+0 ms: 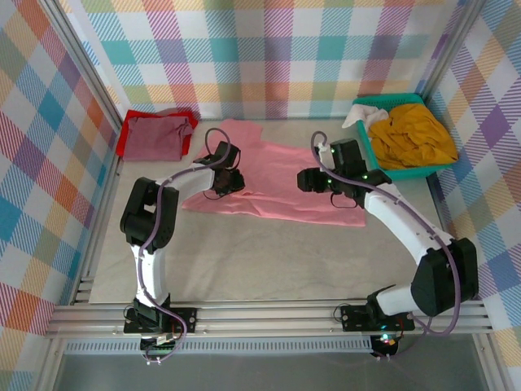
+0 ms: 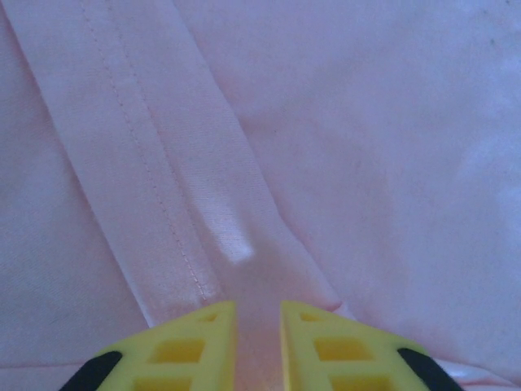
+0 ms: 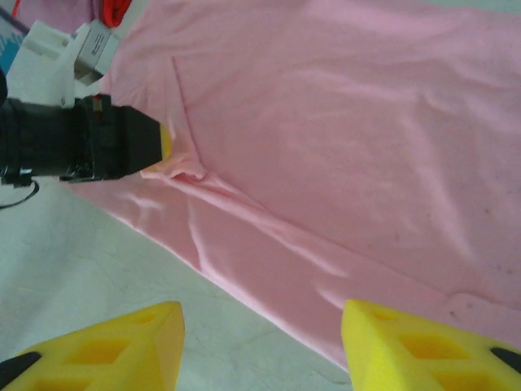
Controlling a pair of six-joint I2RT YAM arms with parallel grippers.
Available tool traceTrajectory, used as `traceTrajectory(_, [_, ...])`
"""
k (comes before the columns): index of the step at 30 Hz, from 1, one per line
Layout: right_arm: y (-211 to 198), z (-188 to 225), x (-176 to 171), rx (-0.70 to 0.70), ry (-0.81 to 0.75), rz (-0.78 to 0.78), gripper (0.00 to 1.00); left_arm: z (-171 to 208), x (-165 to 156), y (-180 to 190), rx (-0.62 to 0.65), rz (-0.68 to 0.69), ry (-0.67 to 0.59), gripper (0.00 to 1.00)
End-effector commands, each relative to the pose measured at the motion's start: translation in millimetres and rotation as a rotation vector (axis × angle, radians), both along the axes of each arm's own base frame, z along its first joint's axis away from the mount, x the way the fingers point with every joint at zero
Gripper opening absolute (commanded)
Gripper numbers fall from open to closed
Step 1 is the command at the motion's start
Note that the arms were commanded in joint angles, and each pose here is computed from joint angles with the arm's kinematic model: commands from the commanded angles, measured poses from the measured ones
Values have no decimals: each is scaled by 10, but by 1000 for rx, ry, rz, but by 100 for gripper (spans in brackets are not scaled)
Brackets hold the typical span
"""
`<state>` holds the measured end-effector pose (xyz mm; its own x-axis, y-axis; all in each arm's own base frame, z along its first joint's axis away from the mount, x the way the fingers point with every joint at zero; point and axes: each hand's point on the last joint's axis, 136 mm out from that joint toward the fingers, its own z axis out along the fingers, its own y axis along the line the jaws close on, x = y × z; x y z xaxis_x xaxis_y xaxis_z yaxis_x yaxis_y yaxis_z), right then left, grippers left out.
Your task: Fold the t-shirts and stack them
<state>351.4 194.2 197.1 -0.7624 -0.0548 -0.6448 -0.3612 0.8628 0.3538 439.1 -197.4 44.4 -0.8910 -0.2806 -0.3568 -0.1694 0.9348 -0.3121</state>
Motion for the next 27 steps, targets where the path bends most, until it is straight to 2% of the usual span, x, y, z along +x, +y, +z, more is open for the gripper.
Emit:
traceTrajectory(1, [-16, -156, 54, -35, 38, -12, 54, 139, -21, 0, -6, 5, -41, 29])
traceTrajectory(11, [16, -237, 53, -16, 74, -16, 54, 35, 71, -43, 6, -5, -23, 28])
traceTrajectory(22, [24, -273, 67, -23, 78, -12, 54, 130, 3, 150, 40, 82, -68, 34])
traceTrajectory(25, [31, -284, 75, -20, 82, -13, 54, 37, 21, 113, 36, 71, -52, 32])
traceTrajectory(27, [30, -291, 71, -20, 85, -15, 54, -13, 32, 99, 34, 68, -47, 25])
